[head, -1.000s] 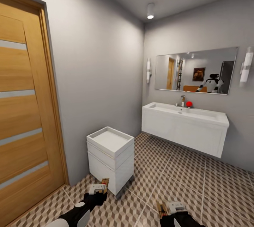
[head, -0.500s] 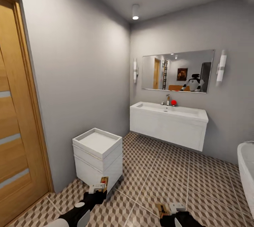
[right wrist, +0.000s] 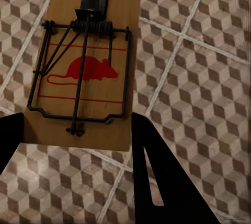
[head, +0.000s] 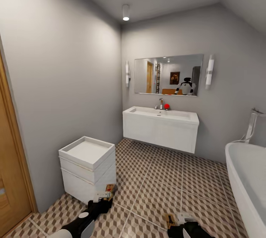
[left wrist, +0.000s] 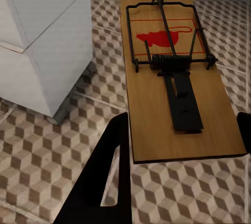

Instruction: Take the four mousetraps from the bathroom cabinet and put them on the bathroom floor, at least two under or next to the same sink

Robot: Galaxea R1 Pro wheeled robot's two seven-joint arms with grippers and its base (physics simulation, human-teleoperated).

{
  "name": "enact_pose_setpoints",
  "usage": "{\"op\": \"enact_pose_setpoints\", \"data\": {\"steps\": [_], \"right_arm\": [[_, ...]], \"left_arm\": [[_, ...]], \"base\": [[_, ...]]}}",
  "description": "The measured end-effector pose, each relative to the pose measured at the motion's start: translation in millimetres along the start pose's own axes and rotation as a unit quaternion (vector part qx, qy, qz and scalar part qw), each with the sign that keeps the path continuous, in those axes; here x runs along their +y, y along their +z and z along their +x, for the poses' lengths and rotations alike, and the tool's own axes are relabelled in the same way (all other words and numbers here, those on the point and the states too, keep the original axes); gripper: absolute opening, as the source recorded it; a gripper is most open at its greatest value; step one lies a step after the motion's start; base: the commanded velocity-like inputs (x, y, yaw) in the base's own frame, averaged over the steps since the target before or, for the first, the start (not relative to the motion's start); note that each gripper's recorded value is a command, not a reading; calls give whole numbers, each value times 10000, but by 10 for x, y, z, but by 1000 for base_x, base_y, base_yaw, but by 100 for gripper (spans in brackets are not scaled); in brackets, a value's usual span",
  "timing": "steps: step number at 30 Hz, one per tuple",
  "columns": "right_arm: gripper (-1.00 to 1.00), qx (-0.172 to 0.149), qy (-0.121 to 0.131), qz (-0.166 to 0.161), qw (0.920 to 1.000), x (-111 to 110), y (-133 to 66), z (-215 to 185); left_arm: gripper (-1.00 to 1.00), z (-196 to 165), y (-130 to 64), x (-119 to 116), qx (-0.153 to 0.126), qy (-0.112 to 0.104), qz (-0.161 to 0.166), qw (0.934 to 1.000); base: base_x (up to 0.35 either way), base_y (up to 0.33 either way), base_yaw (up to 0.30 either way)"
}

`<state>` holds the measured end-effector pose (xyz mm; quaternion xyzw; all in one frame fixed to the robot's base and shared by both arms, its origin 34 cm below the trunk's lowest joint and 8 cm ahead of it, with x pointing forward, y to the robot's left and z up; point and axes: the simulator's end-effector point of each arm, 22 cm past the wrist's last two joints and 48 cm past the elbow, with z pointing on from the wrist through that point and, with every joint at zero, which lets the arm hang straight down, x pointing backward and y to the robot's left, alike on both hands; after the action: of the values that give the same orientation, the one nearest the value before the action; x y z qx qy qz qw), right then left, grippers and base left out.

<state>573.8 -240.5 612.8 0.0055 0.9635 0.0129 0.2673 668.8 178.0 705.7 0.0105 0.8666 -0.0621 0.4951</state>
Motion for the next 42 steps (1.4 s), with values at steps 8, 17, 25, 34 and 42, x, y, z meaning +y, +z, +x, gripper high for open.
{"op": "enact_pose_setpoints", "data": {"steps": [8, 17, 25, 34, 42], "right_arm": [[-100, -47, -1, 9, 10000, -1, 1, -18], [-100, -69, -2, 13, 10000, -2, 1, -27], [-100, -65, -3, 31, 10000, -9, 1, -25], [-100, -66, -3, 3, 10000, 6, -3, -25], [-100, -54, -3, -4, 10000, 14, 0, -14]], "left_arm": [[-100, 3, 0, -8, 7, 2, 12, 10000], [-100, 3, 0, 2, 6, 4, 7, 10000], [-100, 1, -1, 10, 2, -3, -6, 10000], [-100, 2, -6, 11, 8, 21, 7, 10000], [-100, 2, -4, 2, 8, 18, 14, 10000]], "base": [[0, 0, -256], [0, 0, -234], [18, 2, -22], [287, 103, 0], [274, 123, -26]]}}
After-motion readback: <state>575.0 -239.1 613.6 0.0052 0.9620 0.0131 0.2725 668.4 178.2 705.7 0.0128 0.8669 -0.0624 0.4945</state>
